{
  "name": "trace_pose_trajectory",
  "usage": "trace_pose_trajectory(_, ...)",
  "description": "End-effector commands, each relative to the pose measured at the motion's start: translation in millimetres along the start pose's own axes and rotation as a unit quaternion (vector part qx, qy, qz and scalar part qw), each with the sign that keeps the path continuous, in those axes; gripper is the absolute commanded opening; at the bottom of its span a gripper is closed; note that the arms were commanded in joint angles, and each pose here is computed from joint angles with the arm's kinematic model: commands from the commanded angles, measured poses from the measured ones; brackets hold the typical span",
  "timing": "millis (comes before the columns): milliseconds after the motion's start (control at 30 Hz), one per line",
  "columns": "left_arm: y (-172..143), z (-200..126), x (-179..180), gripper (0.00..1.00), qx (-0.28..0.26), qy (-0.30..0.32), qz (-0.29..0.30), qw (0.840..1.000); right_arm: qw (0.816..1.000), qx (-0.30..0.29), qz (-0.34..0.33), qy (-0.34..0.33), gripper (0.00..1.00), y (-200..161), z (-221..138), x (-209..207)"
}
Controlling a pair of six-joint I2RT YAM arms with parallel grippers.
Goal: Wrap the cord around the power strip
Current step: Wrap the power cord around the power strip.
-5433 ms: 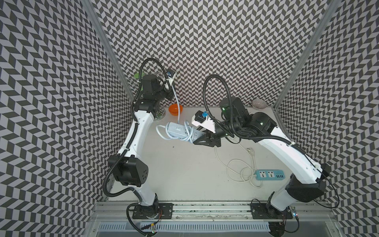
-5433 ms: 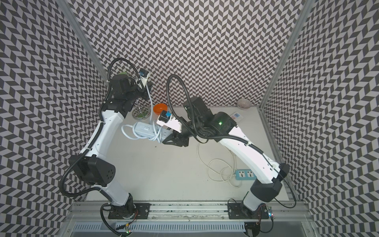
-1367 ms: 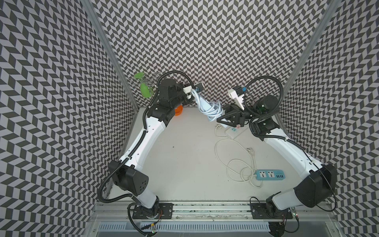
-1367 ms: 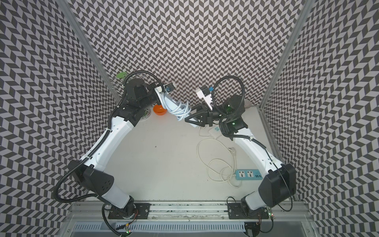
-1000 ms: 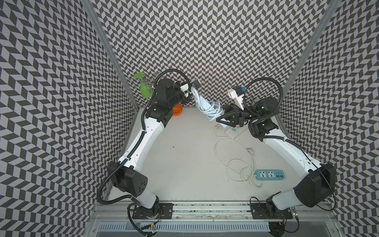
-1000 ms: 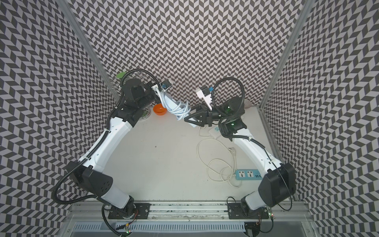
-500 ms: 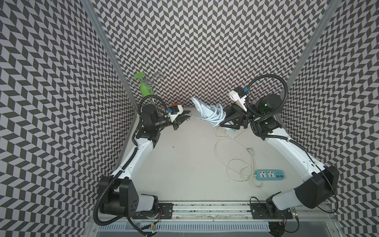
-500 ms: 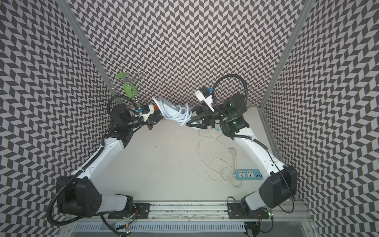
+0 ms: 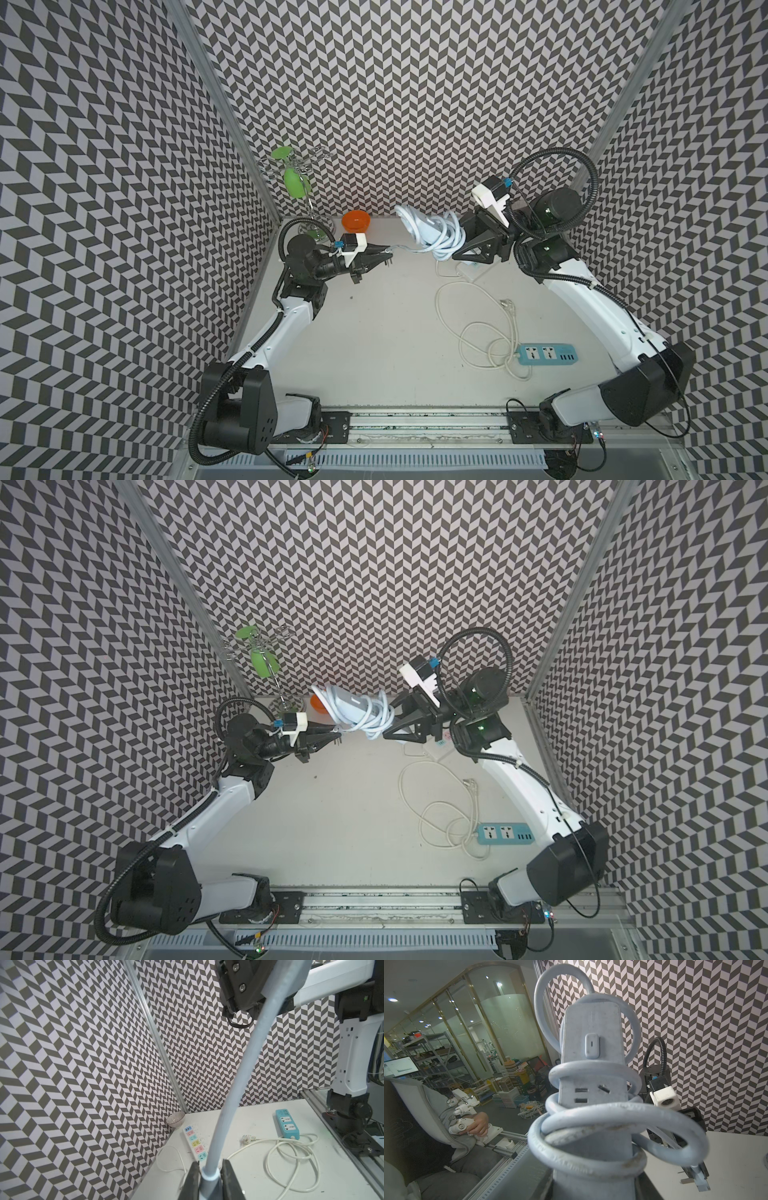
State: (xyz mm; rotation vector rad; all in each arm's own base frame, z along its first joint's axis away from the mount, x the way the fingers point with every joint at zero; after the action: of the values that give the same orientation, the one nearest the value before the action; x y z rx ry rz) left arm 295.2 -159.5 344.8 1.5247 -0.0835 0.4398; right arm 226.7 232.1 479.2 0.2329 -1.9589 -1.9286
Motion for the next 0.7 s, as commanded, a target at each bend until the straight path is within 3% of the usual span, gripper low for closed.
trace_pose_trajectory(0, -8.7, 1.9, 12.3, 0.02, 0.019, 0.008, -0.02, 1.0, 0.992, 0.045, -0.112, 0.049, 0.0, 22.4, -0.7, 54.3)
trace_pose_trajectory(233, -5.2, 8.9, 63.5, 0.0, 0.076, 0.069, 0.013, 0.995, 0.991, 0.049, -0.107, 0.063, 0.0, 16.0, 3.7, 57.9)
trace_pose_trajectory(467, 38.0, 3.4, 124.4, 0.0, 0.108, 0.147, 0.08, 0.98, 0.992, 0.062, -0.092, 0.066, 0.0, 3.3, 11.8, 57.7)
trace_pose_trajectory(567, 58.1, -4.0, 138.7, 0.0, 0.113, 0.174, 0.105, 0.973, 0.989, 0.064, -0.116, 0.059, 0.0, 16.9, 10.9, 66.5)
trace_pose_trajectory(667, 74.0, -6.3, 133.9, 0.0, 0.098, 0.16, 0.112, 0.976, 0.984, 0.064, -0.161, 0.039, 0.0, 43.9, 4.6, 75.2)
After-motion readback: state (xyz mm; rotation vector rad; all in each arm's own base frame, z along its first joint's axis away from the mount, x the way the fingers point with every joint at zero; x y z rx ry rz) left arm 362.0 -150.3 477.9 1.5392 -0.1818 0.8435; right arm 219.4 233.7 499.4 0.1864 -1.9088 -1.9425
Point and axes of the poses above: each gripper's point midway between its finger pads, its own z axis out along the fingers, its own x axis along the line the jaws close on, y = z × x, the point moved 5 cm from there along -z, back along the fingers
